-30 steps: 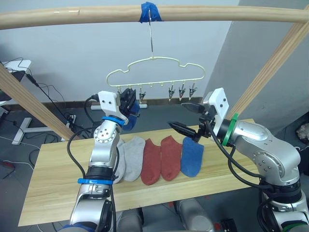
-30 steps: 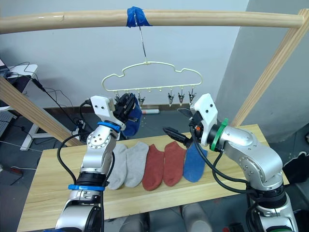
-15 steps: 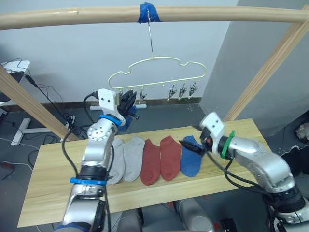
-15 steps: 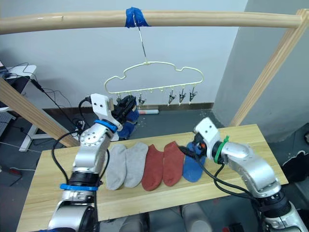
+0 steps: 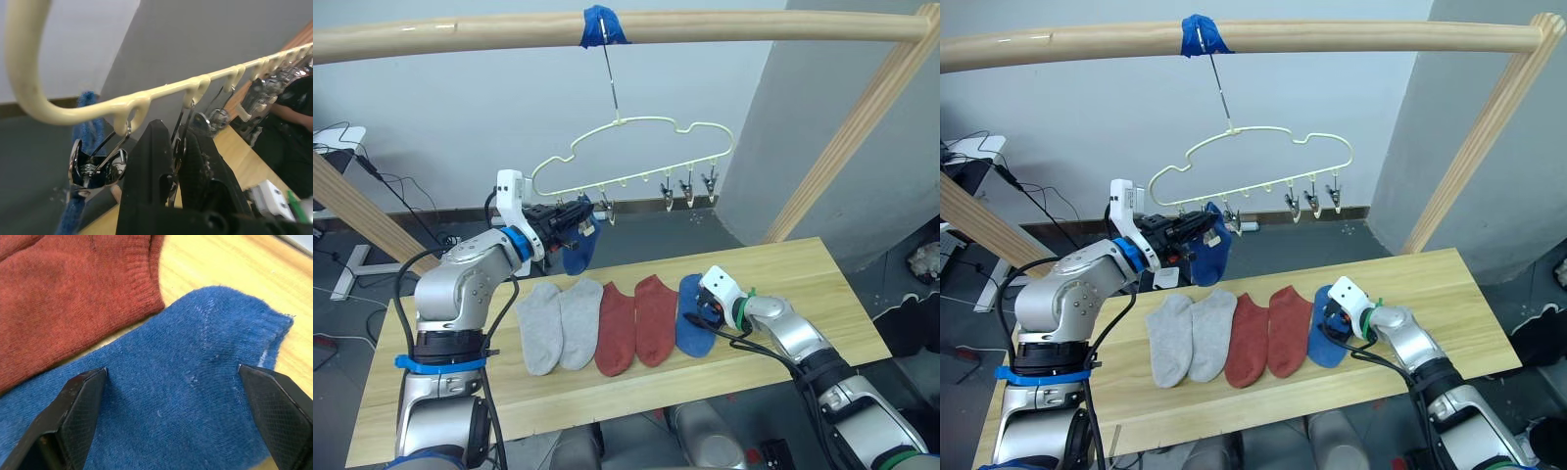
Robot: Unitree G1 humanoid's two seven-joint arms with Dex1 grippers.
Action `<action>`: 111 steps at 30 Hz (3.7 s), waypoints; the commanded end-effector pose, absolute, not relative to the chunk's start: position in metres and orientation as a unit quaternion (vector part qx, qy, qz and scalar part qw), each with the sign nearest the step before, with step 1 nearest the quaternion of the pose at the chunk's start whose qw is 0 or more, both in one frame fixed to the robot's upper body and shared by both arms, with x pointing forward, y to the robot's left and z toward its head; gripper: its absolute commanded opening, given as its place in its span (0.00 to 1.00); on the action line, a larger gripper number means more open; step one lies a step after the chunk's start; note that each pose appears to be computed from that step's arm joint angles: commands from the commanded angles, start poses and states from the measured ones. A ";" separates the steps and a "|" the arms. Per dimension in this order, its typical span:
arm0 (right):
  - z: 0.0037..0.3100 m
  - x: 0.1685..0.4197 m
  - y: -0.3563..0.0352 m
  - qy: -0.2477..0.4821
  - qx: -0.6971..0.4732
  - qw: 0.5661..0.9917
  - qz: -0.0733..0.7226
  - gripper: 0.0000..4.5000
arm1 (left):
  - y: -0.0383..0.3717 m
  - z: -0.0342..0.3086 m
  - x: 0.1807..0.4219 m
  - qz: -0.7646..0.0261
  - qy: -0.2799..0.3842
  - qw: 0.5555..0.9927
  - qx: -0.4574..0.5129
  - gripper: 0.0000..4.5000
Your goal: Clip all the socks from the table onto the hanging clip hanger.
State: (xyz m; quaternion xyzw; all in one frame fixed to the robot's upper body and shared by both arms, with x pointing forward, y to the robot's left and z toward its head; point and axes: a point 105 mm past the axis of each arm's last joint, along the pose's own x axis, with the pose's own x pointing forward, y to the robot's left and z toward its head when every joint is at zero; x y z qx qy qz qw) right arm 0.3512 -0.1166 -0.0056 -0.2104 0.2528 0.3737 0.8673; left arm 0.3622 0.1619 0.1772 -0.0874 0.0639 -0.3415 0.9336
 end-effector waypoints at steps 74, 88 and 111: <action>0.165 0.317 0.020 -0.052 -0.263 0.824 0.500 0.00 | 0.149 0.197 0.329 -0.399 0.159 0.848 -0.309 0.47; 0.139 0.317 0.000 0.025 -0.154 0.854 0.497 0.65 | 0.154 0.180 0.305 -0.380 0.128 0.909 -0.116 1.00; 0.184 0.265 -0.100 -0.002 -0.029 0.904 0.426 1.00 | 0.084 0.164 0.316 -0.355 -0.096 0.929 0.044 0.59</action>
